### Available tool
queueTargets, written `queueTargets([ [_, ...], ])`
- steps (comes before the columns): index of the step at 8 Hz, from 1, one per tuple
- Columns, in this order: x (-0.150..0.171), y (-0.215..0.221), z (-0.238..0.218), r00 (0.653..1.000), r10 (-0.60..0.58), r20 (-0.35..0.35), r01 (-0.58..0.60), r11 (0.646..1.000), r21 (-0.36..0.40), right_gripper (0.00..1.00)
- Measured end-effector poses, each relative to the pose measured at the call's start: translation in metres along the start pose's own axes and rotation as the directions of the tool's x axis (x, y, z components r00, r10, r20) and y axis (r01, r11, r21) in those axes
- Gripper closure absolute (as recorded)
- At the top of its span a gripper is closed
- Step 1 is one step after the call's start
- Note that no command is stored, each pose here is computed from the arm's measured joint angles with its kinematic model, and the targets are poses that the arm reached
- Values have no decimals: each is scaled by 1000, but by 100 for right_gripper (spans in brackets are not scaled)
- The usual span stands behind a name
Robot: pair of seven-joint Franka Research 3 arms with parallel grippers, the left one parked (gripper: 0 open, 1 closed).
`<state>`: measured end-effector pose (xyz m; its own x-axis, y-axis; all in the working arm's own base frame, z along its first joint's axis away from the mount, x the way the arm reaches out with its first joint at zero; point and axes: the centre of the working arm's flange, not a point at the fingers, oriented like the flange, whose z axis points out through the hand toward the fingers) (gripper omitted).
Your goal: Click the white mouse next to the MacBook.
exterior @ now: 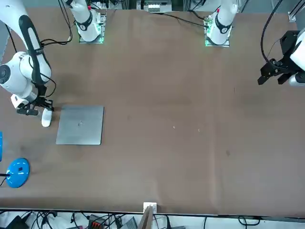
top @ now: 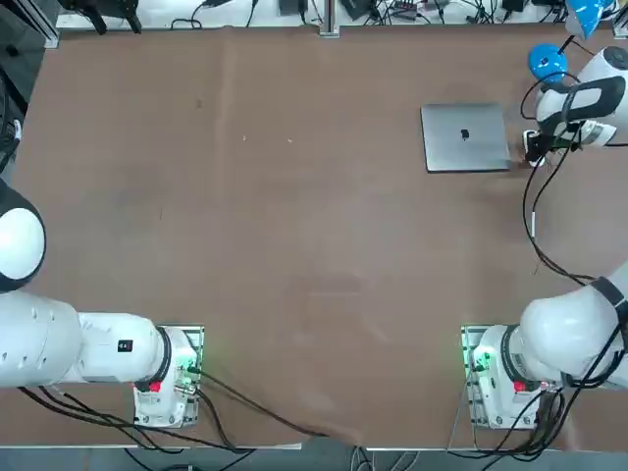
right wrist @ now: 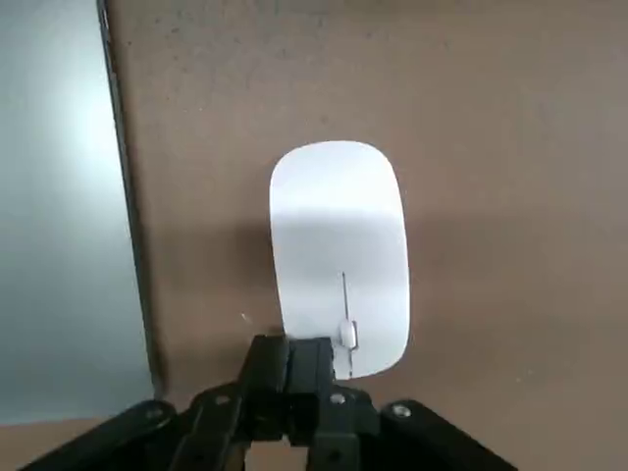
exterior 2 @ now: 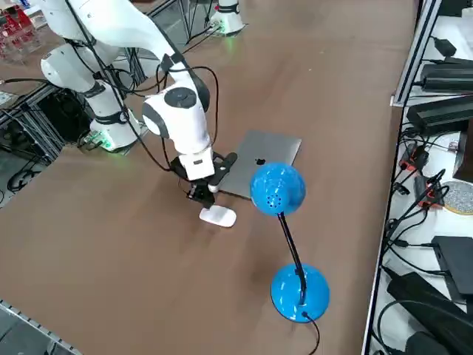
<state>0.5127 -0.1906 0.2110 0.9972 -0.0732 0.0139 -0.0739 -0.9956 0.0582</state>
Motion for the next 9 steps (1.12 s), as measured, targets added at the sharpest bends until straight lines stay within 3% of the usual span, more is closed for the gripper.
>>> queueTargets([
  [4, 8, -3, -19, 1000, -9, -7, 9, 1000, 3, 97],
  [6, 19, -5, -66, 1000, -16, -10, 16, 1000, 9, 87],
  [9, 40, -14, -165, 1000, -25, 0, 25, 1000, 19, 37],
])
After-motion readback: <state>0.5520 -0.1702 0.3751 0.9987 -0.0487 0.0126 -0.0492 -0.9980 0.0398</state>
